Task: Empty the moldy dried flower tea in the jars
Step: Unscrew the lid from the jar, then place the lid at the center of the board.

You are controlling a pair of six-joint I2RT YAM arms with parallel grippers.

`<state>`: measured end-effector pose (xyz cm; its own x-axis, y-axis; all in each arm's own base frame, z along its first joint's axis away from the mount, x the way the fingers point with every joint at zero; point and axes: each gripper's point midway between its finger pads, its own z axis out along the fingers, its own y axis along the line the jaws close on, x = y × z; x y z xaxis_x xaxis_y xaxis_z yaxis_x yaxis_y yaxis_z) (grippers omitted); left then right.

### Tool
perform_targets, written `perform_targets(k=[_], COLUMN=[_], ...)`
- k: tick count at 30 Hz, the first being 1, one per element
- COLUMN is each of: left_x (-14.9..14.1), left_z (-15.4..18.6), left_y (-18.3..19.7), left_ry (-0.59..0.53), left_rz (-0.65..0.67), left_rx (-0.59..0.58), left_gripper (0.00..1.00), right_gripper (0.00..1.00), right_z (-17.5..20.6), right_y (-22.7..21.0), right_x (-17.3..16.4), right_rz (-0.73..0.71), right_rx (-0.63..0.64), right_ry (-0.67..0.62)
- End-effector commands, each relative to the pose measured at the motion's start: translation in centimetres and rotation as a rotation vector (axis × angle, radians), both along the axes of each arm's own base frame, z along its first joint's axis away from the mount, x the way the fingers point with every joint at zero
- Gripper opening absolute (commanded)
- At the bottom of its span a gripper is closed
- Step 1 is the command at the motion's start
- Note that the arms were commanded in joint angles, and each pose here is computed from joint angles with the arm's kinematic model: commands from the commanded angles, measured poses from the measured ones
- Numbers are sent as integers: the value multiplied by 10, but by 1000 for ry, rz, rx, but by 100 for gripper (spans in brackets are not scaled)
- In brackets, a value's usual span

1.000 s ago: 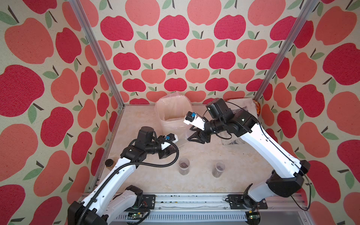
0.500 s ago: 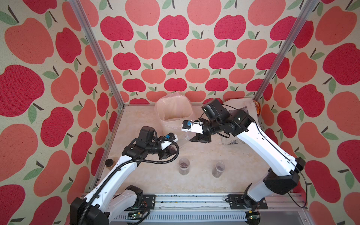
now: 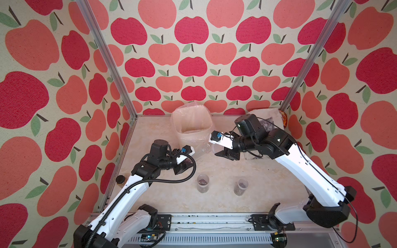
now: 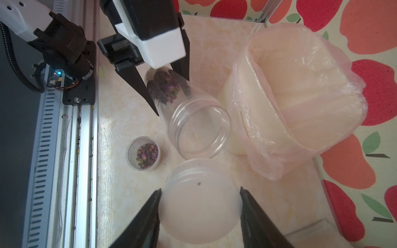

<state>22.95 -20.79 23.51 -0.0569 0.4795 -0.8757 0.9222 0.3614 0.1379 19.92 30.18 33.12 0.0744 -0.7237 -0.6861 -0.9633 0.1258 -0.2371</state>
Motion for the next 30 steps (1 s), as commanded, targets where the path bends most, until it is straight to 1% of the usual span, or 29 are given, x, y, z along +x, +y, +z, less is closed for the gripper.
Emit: perform_targets(k=[1, 5, 11, 14, 23, 30], left_x=[9, 13, 12, 11, 6, 5], left_z=[13, 19, 27, 31, 38, 38], left_y=[5, 9, 11, 11, 14, 13], left_ry=[-49, -64, -98, -111, -134, -138], left_rz=[74, 120, 141, 143, 144, 139], left_rx=[-34, -54, -93, -109, -120, -125], left_gripper=[11, 11, 11, 11, 11, 11], right_gripper=[28, 30, 30, 31, 31, 32], right_z=[-22, -56, -99, -125, -191, -232], right_y=[-10, -26, -34, -35, -37, -37], right_x=[17, 35, 67, 80, 106, 116], right_rz=[-188, -388, -629, -721, -908, -984], right_rx=[32, 74, 145, 126, 30, -3], right_ry=[104, 255, 421, 487, 614, 681])
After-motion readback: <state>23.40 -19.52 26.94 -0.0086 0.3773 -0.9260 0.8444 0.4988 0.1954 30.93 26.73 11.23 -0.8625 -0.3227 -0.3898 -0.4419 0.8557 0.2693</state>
